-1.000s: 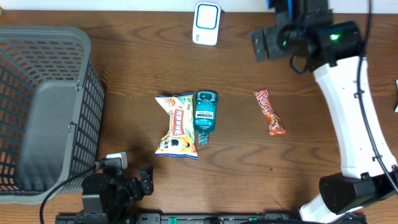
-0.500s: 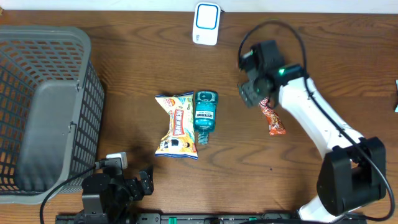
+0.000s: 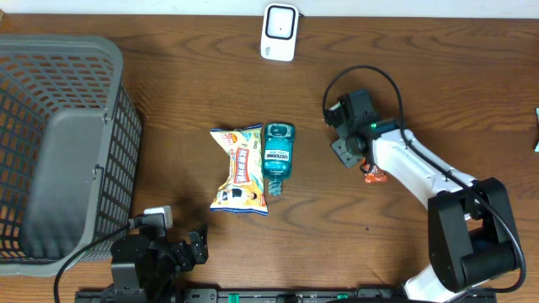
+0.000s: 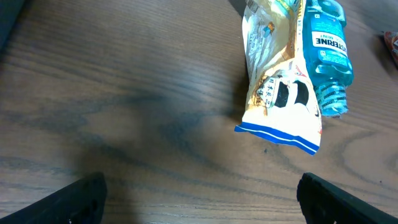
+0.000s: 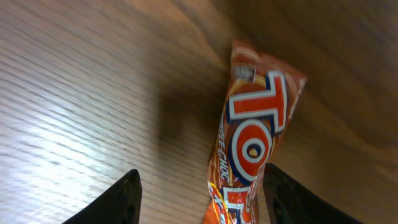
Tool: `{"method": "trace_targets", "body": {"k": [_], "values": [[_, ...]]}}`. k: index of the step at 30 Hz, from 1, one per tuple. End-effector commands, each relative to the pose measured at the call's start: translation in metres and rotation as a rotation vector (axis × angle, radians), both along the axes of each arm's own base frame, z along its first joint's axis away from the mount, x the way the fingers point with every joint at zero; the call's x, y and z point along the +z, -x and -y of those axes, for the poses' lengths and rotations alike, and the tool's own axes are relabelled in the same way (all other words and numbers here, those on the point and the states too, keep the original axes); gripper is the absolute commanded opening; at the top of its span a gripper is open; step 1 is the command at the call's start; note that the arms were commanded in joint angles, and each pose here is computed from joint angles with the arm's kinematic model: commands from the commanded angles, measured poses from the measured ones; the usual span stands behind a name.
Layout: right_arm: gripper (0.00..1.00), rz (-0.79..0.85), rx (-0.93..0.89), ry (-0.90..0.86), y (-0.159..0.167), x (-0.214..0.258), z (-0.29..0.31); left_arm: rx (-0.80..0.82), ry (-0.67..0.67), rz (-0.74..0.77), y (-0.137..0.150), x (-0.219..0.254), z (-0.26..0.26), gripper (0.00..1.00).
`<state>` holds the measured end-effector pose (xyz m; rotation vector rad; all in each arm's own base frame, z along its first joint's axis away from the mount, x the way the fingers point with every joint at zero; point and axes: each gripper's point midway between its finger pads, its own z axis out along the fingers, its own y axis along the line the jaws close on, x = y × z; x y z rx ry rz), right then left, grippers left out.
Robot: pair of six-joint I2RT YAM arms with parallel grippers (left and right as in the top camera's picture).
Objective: Scan the item barcode
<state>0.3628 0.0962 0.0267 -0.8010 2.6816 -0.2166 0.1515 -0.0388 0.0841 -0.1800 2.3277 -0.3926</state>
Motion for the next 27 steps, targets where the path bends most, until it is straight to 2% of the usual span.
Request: {"method": "trace_targets", "body": {"k": [1, 4, 7, 8, 9, 11, 14, 16, 17, 19, 22, 27], "values": [[0.56, 0.035, -0.067, 0.082, 0.006, -0.009, 0.019, -0.014, 0.002, -0.007, 0.002, 0.0, 0.002, 0.98], [0.56, 0.048, -0.095, 0.095, 0.011, -0.019, 0.026, -0.014, 0.002, -0.007, 0.002, 0.0, 0.002, 0.98], [0.52, 0.076, -0.148, 0.111, 0.014, -0.025, 0.033, -0.014, 0.002, -0.007, 0.002, 0.0, 0.002, 0.98], [0.48, 0.086, -0.158, 0.121, 0.014, -0.026, 0.036, -0.014, 0.002, -0.007, 0.002, 0.0, 0.002, 0.98], [0.36, 0.096, -0.169, 0.129, 0.014, -0.027, 0.038, -0.014, 0.002, -0.007, 0.002, 0.0, 0.002, 0.98], [0.24, 0.109, -0.196, 0.148, 0.015, -0.027, 0.044, -0.014, 0.002, -0.007, 0.002, 0.0, 0.002, 0.98], [0.16, 0.107, -0.204, 0.152, 0.016, -0.028, 0.046, -0.014, 0.002, -0.007, 0.002, 0.0, 0.002, 0.98], [0.04, 0.111, -0.252, 0.13, 0.016, -0.028, 0.046, -0.014, 0.002, -0.007, 0.002, 0.0, 0.002, 0.98], [0.01, 0.106, -0.286, 0.099, 0.018, -0.03, 0.044, -0.014, 0.002, -0.007, 0.002, 0.0, 0.002, 0.98], [0.01, 0.064, -0.296, 0.002, 0.021, -0.033, 0.03, -0.014, 0.002, -0.007, 0.002, 0.0, 0.002, 0.98], [0.01, -0.062, -0.218, -0.253, 0.026, -0.029, -0.018, -0.014, 0.002, -0.007, 0.002, 0.0, 0.002, 0.98], [0.01, -0.281, 0.0, -0.784, 0.039, 0.033, -0.101, -0.014, 0.002, -0.007, 0.002, 0.0, 0.002, 0.98]]}}
